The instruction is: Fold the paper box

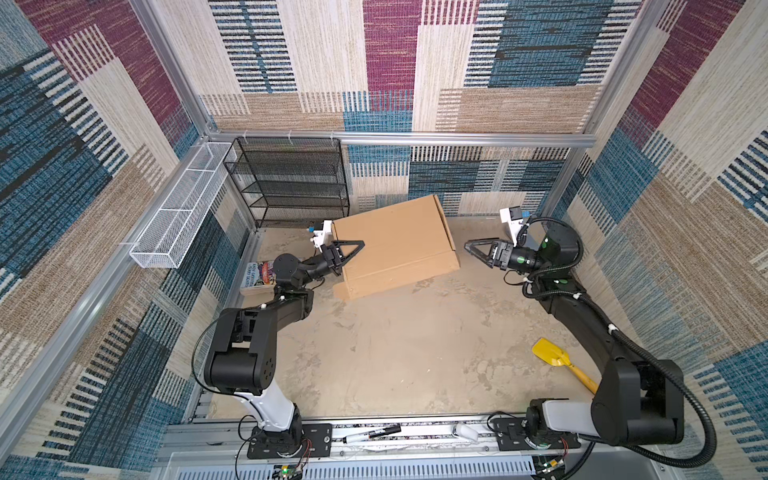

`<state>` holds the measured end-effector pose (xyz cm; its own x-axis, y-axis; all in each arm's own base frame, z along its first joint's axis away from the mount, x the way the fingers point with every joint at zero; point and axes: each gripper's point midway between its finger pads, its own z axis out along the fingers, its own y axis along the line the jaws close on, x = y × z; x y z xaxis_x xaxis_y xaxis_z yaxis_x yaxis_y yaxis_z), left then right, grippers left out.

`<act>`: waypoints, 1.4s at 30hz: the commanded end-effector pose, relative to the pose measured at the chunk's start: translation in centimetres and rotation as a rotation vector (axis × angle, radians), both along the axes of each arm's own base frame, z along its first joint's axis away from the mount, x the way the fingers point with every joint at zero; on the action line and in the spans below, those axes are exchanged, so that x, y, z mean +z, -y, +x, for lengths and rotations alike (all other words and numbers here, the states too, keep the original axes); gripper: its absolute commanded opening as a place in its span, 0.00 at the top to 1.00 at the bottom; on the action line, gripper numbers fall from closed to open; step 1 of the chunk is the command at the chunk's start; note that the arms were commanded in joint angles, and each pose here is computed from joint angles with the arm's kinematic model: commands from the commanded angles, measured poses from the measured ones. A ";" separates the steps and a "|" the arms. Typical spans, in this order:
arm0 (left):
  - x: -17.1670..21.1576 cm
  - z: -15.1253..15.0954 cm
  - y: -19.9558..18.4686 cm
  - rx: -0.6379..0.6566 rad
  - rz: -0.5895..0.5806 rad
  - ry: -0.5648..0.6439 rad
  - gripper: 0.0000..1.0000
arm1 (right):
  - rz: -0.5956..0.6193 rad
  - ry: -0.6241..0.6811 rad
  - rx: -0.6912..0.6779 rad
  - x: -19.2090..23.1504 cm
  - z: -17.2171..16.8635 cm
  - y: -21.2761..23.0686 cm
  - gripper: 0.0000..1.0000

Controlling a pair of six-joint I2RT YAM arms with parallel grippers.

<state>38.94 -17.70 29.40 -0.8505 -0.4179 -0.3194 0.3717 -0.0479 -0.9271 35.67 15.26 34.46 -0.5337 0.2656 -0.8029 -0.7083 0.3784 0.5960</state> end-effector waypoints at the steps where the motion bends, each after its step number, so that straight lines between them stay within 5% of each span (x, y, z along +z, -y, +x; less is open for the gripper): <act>1: 0.3 0.7 -0.7 0.000 -0.062 -0.134 0.82 | -0.163 0.117 -0.161 0.3 1.6 1.6 0.06; 12: -4.5 -0.7 -1.4 0.105 0.156 -0.668 0.84 | -0.420 0.469 -0.406 1.0 2.1 4.7 0.06; 24: -4.8 -6.7 -3.0 0.003 0.541 -1.108 0.85 | -0.531 0.616 -0.255 -3.4 0.8 1.6 0.07; 33: -2.0 -6.7 -4.0 -0.121 0.651 -1.206 0.86 | -0.616 0.609 -0.314 -5.3 -2.0 -1.8 0.07; 42: -1.3 -4.1 -3.9 -0.168 0.531 -1.198 0.89 | -0.682 0.576 -0.269 -6.9 -6.2 -2.0 0.07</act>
<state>37.58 -13.69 27.56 -0.8022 -0.3896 0.4524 -0.5958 0.4733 -0.6489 29.82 17.32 29.02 0.0573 -0.2462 -0.9675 -0.6640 0.7143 -0.2211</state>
